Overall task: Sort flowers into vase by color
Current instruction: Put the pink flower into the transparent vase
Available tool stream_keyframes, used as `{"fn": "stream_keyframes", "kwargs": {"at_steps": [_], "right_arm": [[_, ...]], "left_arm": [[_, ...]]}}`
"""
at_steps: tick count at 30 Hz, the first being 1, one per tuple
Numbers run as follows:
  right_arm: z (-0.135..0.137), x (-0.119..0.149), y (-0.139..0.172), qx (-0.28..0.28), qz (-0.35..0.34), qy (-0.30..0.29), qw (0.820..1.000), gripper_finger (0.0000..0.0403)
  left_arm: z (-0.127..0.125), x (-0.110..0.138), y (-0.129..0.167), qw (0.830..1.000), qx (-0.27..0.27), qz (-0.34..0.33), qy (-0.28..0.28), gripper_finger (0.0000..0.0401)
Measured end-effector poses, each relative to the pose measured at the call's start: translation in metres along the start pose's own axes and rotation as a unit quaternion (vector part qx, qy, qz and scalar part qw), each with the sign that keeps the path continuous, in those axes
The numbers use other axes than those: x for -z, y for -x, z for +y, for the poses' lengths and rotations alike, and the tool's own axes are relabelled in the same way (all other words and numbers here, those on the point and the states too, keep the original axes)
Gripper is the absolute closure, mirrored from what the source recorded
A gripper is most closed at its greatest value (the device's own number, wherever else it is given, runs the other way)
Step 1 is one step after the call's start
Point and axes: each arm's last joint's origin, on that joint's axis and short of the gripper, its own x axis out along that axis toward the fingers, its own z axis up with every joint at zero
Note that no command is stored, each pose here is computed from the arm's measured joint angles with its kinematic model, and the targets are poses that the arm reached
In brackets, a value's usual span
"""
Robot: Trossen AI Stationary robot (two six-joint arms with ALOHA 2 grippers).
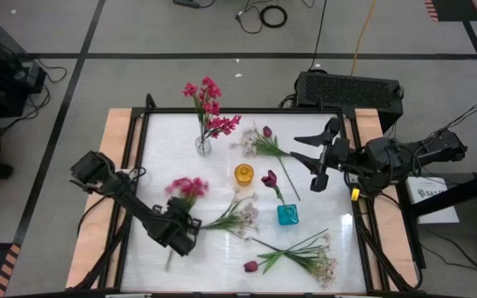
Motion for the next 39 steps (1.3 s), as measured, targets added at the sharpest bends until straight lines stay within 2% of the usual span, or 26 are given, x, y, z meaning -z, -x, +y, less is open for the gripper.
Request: {"fn": "stream_keyframes", "kwargs": {"at_steps": [3, 7, 13, 18, 22, 25, 27, 30, 34, 38, 39], "right_arm": [[-0.001, 0.008, 0.0, 0.012, 0.037, 0.026, 0.999, 0.0225], [-0.01, 0.023, -0.004, 0.09, 0.104, 0.06, 0.989, 0.0231], [-0.036, 0.043, -0.011, 0.144, 0.186, 0.079, 0.969, 0.0254], [-0.059, 0.074, -0.017, 0.141, 0.243, 0.078, 0.957, 0.0265], [-0.078, 0.105, -0.019, 0.14, 0.284, 0.073, 0.946, 0.0266], [-0.092, 0.13, -0.019, 0.125, 0.291, 0.046, 0.947, 0.0266], [-0.101, 0.142, -0.018, 0.123, 0.284, 0.031, 0.95, 0.0266], [-0.114, 0.151, -0.016, 0.13, 0.28, 0.015, 0.951, 0.0266], [-0.124, 0.163, -0.012, 0.118, 0.292, 0.0, 0.949, 0.0266], [-0.128, 0.173, -0.014, 0.112, 0.297, -0.014, 0.948, 0.0266], [-0.128, 0.174, -0.015, 0.111, 0.298, -0.015, 0.948, 0.0266]], "left_arm": [[0.001, -0.007, -0.002, 0.999, -0.014, -0.013, -0.028, 0.0385], [0.005, -0.017, -0.005, 0.998, -0.05, -0.029, -0.034, 0.0387], [0.012, -0.035, 0.019, 0.995, -0.067, -0.066, -0.044, 0.0387], [0.02, -0.053, 0.054, 0.993, -0.058, -0.094, -0.049, 0.0387], [0.028, -0.066, 0.081, 0.988, -0.029, -0.142, -0.055, 0.0387], [0.035, -0.076, 0.1, 0.979, -0.001, -0.188, -0.078, 0.0387], [0.038, -0.082, 0.113, 0.968, 0.031, -0.229, -0.098, 0.0387], [0.044, -0.091, 0.132, 0.94, 0.079, -0.308, -0.119, 0.0387], [0.055, -0.104, 0.153, 0.886, 0.124, -0.43, -0.119, 0.0387], [0.069, -0.117, 0.168, 0.828, 0.133, -0.534, -0.109, 0.0388], [0.072, -0.12, 0.17, 0.826, 0.135, -0.538, -0.103, 0.0388]]}}
